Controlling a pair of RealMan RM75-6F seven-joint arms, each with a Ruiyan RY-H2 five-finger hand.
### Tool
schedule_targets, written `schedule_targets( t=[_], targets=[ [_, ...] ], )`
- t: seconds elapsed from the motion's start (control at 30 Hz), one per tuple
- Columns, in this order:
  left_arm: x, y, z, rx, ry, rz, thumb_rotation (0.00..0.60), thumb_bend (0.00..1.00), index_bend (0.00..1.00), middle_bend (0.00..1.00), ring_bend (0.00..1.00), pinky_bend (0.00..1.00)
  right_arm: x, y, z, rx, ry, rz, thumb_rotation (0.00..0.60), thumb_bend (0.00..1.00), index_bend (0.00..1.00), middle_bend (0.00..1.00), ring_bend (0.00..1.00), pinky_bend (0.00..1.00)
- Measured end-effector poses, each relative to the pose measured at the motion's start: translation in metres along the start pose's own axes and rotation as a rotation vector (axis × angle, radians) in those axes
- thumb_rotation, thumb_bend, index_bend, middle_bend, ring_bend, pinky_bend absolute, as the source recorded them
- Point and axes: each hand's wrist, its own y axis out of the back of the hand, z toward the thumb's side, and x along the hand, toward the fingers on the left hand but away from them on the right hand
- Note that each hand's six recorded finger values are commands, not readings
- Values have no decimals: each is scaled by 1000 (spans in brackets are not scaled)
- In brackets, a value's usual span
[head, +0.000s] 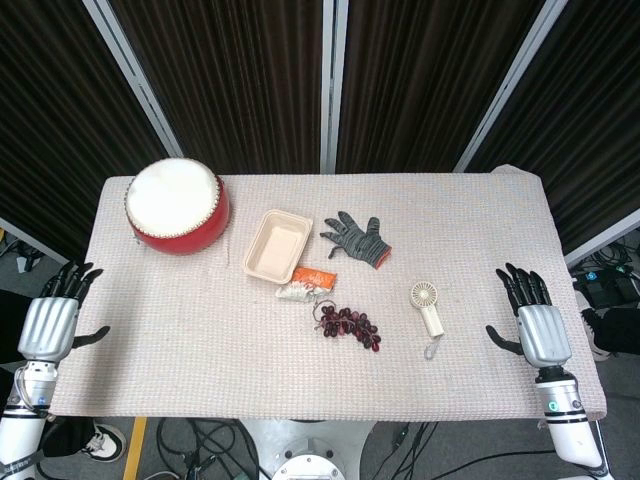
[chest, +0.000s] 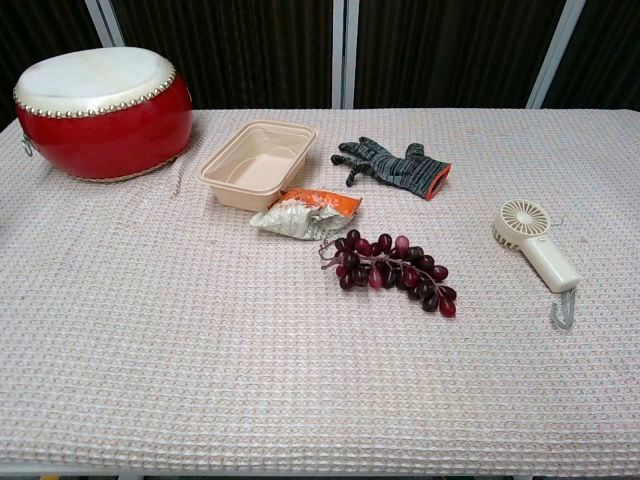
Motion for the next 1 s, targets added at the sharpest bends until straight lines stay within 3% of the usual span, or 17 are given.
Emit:
schedule_targets(
  t=[0.5, 0.6, 0.73, 0.8, 0.9, 1.0],
  targets=[
    [-1, 2, -2, -3, 7, 5, 600, 0, 145, 97, 17, 186, -3, -3, 12, 9, 29, 38, 600, 181, 0, 0, 0, 0],
    [-2, 2, -4, 0, 12, 1, 600, 0, 145, 96, 17, 186, -5, -1, 14, 6, 33, 27, 600, 324, 0, 30, 16, 64],
    [2, 0, -3, 3, 7, -10, 600, 0, 146, 97, 17, 185, -7, -2, 16, -10, 24, 14, 600, 844, 0, 171, 159, 310],
    [2, -1, -2, 4, 4, -7, 600, 0, 146, 97, 17, 185, -6, -4, 15, -2, 25, 16, 600, 921, 0, 299, 268, 388],
    [2, -5, -3, -11, 11, -14, 600, 0, 146, 97, 17, 185, -5, -7, 13, -4, 23, 21, 600, 951, 0, 480, 432, 486],
    [1, -9, -4, -12, 11, -24, 600, 0, 145, 97, 17, 185, -5, -9, 13, -9, 22, 31, 600, 1000, 0, 540, 485, 555]
  ],
)
